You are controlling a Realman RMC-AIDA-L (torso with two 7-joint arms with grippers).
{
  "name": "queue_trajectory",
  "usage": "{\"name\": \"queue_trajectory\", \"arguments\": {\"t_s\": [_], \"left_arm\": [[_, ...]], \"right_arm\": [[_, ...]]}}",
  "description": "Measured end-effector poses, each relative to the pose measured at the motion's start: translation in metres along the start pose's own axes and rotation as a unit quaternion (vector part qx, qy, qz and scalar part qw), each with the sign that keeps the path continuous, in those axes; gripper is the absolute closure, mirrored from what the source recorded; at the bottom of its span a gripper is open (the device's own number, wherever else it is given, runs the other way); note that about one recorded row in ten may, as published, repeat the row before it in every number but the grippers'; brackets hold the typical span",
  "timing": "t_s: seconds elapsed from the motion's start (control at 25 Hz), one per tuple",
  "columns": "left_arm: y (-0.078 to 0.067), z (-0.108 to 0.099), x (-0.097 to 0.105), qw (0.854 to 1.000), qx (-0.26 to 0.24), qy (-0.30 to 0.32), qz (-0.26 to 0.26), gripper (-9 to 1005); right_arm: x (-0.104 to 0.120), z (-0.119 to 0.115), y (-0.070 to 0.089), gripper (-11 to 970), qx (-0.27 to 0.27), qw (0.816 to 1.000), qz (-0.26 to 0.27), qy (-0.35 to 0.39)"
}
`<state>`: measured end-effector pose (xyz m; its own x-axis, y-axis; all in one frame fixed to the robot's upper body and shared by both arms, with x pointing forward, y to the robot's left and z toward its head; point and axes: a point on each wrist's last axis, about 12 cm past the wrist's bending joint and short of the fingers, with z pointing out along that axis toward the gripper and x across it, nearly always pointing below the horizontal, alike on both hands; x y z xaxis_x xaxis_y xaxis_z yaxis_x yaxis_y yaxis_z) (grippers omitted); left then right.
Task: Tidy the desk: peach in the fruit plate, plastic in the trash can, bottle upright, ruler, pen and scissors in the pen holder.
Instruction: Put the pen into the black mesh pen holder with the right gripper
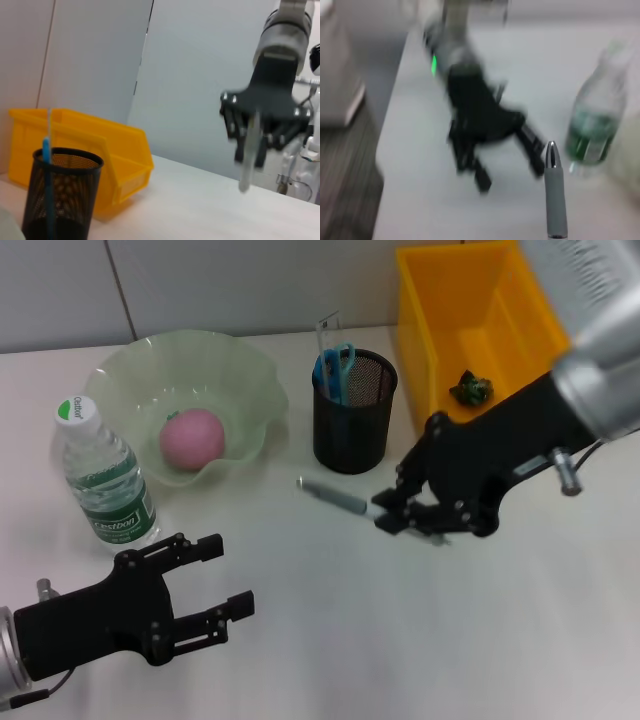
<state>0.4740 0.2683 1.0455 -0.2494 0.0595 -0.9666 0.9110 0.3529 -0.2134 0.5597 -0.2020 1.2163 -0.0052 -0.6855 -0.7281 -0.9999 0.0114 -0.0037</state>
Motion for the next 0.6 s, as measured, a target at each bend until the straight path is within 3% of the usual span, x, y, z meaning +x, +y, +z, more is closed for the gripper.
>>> {"name": "queue_trajectory", "arguments": {"t_s": [0.16, 0.44, 0.6], "left_arm": [[-0.001, -0.001, 0.0, 1.0, 0.004, -0.002, 0.002, 211], [-0.001, 0.0, -0.001, 1.0, 0.008, -0.001, 0.006, 211], [-0.001, 0.0, -0.001, 1.0, 0.009, -0.002, 0.008, 211]], "right_arm": [[0.019, -0.013, 0.009, 839, 0.019, 0.995, 0.034, -0.092], [0.051, -0.018, 0.016, 838, 0.048, 0.966, 0.092, -0.236], [0.071, -0.028, 0.015, 838, 0.09, 0.912, 0.125, -0.381]]}}
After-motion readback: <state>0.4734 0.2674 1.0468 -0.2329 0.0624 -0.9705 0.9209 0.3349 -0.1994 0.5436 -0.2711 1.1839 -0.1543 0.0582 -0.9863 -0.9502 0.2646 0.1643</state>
